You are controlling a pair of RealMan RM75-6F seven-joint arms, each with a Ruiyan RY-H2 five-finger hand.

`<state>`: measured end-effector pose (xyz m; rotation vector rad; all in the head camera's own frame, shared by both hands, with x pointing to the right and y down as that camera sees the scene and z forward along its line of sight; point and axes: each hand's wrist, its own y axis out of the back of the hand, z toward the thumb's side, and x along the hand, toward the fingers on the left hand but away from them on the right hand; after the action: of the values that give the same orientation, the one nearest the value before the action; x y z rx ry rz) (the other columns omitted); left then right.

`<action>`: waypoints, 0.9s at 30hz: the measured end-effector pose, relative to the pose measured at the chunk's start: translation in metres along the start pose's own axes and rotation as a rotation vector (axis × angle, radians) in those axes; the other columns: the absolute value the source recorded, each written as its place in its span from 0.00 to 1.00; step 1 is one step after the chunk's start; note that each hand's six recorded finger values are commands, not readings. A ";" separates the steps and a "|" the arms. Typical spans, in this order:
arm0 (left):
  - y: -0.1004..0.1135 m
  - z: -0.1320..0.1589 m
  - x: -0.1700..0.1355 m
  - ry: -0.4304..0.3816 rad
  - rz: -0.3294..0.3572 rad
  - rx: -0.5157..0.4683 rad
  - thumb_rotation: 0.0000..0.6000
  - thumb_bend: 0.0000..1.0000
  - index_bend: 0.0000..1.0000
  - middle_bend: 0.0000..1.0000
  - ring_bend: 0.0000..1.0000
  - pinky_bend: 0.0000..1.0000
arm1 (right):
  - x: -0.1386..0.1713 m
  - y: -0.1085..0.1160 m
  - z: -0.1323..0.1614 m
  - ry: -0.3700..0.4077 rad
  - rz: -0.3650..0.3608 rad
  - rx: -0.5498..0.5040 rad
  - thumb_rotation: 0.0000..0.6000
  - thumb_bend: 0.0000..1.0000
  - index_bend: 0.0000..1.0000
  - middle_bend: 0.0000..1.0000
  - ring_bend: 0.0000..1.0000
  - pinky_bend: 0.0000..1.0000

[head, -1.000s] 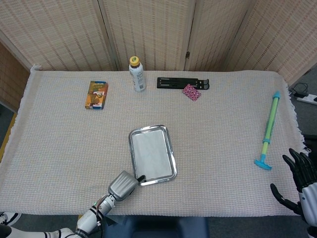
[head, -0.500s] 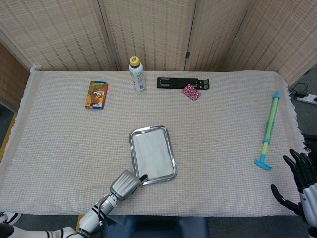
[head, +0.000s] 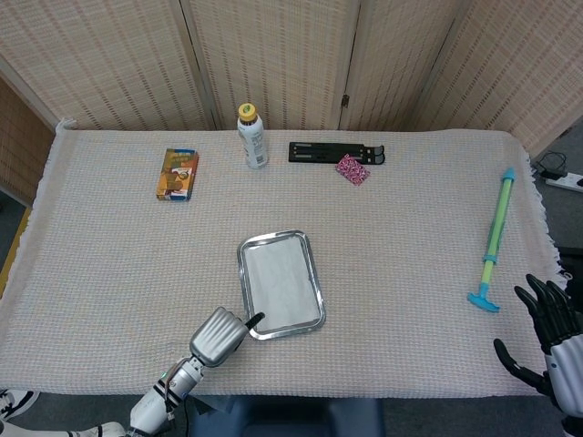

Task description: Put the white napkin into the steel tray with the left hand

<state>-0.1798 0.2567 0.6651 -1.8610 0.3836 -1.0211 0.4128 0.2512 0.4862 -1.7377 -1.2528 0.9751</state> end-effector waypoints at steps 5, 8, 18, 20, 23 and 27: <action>0.017 -0.027 -0.024 0.081 0.080 -0.037 1.00 0.50 0.20 0.64 0.46 0.58 | -0.001 -0.003 0.000 0.001 0.010 0.004 1.00 0.41 0.00 0.00 0.00 0.00; 0.025 -0.050 -0.047 0.162 0.131 -0.093 1.00 0.39 0.18 0.37 0.22 0.29 | -0.001 -0.009 0.000 0.000 0.026 0.012 1.00 0.41 0.00 0.00 0.00 0.00; 0.045 -0.143 -0.173 0.490 0.365 -0.280 1.00 0.23 0.05 0.02 0.00 0.07 | -0.008 -0.034 -0.002 -0.021 0.081 0.073 1.00 0.41 0.00 0.00 0.00 0.00; 0.047 -0.155 -0.197 0.550 0.388 -0.282 1.00 0.21 0.02 0.00 0.00 0.04 | -0.010 -0.039 -0.002 -0.024 0.084 0.086 1.00 0.41 0.00 0.00 0.00 0.00; 0.051 -0.168 -0.215 0.605 0.371 -0.254 1.00 0.20 0.01 0.00 0.00 0.02 | -0.013 -0.048 -0.003 -0.027 0.100 0.101 1.00 0.41 0.00 0.00 0.00 0.00; 0.047 -0.175 -0.222 0.647 0.289 -0.215 1.00 0.20 0.01 0.00 0.00 0.02 | -0.016 -0.061 -0.003 -0.026 0.135 0.114 1.00 0.41 0.00 0.00 0.00 0.00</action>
<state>-0.4433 0.2708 0.5529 -1.5507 1.1461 -1.4007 0.3887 0.2494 0.5443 -1.7425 -1.0850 1.1284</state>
